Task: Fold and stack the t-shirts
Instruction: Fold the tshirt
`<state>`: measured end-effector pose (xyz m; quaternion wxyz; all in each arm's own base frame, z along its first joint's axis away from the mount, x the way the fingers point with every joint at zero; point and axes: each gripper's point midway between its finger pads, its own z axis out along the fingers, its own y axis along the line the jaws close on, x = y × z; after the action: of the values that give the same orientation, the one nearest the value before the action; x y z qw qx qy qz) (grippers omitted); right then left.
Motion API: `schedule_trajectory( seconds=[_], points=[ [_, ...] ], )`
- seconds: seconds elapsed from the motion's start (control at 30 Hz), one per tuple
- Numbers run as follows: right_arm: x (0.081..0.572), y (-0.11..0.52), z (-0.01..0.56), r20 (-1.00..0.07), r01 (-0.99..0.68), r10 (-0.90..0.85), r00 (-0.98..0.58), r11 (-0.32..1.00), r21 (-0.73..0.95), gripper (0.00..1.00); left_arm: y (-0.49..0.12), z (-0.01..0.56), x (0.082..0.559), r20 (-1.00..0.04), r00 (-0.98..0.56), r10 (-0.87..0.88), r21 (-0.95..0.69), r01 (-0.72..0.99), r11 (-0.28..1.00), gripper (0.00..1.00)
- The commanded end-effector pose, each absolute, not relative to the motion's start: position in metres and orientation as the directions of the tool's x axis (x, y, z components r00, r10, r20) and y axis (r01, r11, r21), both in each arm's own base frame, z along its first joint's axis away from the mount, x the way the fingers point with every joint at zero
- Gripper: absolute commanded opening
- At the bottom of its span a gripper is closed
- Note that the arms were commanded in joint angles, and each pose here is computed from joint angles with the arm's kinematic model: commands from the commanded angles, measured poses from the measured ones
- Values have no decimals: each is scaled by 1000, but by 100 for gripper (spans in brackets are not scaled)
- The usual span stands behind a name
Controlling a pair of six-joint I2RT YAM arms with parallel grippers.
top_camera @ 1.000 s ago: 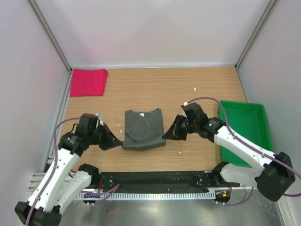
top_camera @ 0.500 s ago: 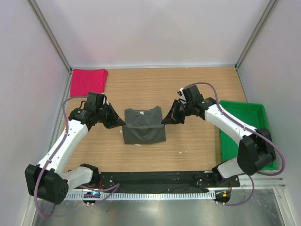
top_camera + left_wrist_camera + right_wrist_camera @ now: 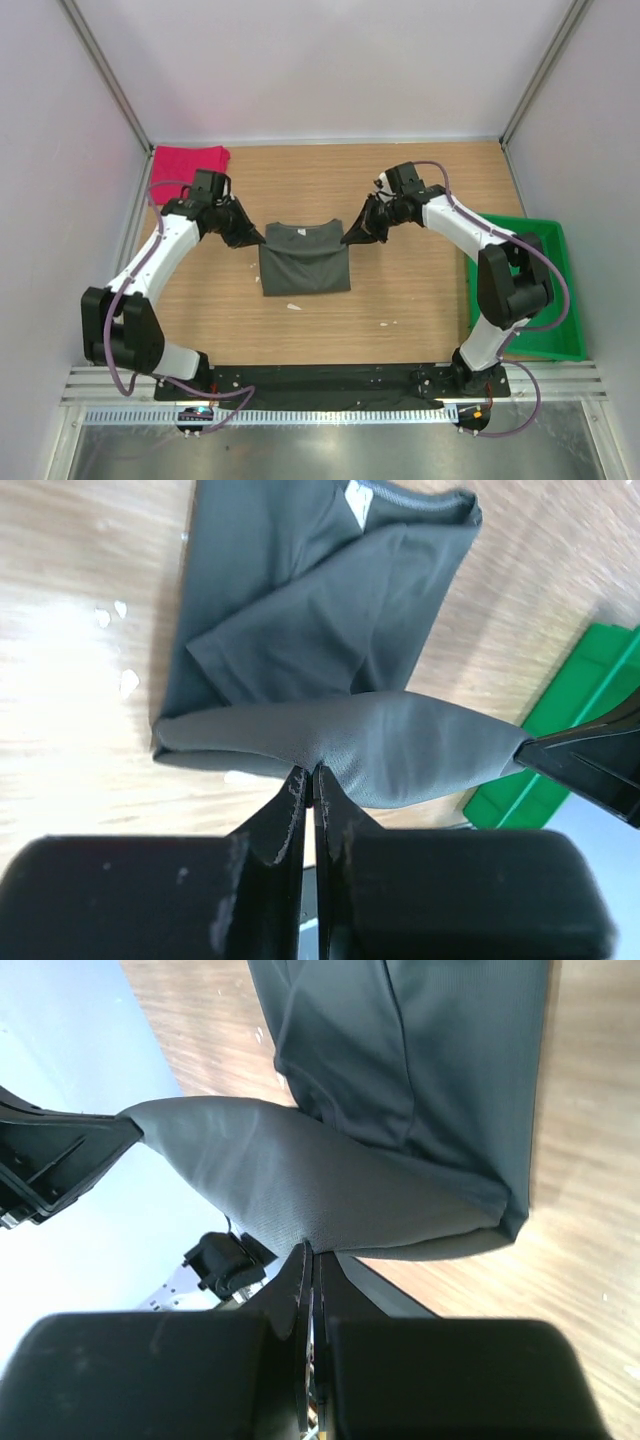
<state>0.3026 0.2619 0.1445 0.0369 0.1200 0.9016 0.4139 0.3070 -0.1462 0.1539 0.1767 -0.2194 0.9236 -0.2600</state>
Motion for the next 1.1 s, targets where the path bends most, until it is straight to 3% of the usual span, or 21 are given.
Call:
schedule_trajectory(
  seconds=[0.0, 0.13, 0.23, 0.27, 0.33, 0.37, 0.4, 0.47, 0.53, 0.6, 0.67, 0.8, 1.07],
  points=[
    [331, 270, 167, -28, 112, 227, -973, 583, 805, 1, -144, 162, 340, -280, -827, -488, -576, -262, 774, 5],
    [377, 268, 142, -35, 135, 281, -959, 564, 814, 5, -135, 145, 373, -315, -818, -480, -542, -260, 799, 6],
    [427, 264, 129, -62, 125, 326, -943, 523, 843, 14, -118, 111, 414, -358, -799, -482, -478, -287, 830, 19],
    [440, 259, 96, -43, 162, 339, -940, 552, 818, 19, -119, 118, 434, -392, -793, -466, -484, -253, 837, 20],
    [469, 256, 108, -85, 110, 332, -939, 526, 844, 33, -118, 109, 451, -381, -815, -437, -470, -236, 850, 36],
    [479, 251, 116, -105, 97, 345, -933, 519, 849, 34, -118, 109, 458, -388, -831, -398, -457, -201, 866, 41],
    [491, 248, 135, -183, 32, 343, -921, 535, 844, 39, -113, 126, 467, -444, -808, -386, -429, -187, 884, 48],
    [489, 239, 141, -184, 52, 350, -919, 568, 821, 48, -97, 155, 464, -535, -758, -373, -384, -175, 906, 52],
    [475, 236, 150, -235, -1, 305, -923, 609, 793, 53, -88, 164, 457, -554, -739, -384, -394, -173, 903, 56],
    [455, 239, 150, -286, -64, 253, -924, 635, 770, 55, -106, 174, 441, -553, -764, -334, -466, -50, 883, 63],
    [444, 240, 140, -345, -158, 162, -924, 660, 734, 57, -120, 171, 432, -549, -787, -282, -506, 44, 862, 64],
    [434, 243, 117, -399, -261, 16, -917, 732, 630, 56, -129, 131, 418, -493, -836, -240, -530, 70, 845, 64],
    [431, 250, 79, -385, -297, -84, -919, 791, 535, 49, -145, 82, 417, -453, -873, -182, -486, 70, 871, 52]
  ],
)
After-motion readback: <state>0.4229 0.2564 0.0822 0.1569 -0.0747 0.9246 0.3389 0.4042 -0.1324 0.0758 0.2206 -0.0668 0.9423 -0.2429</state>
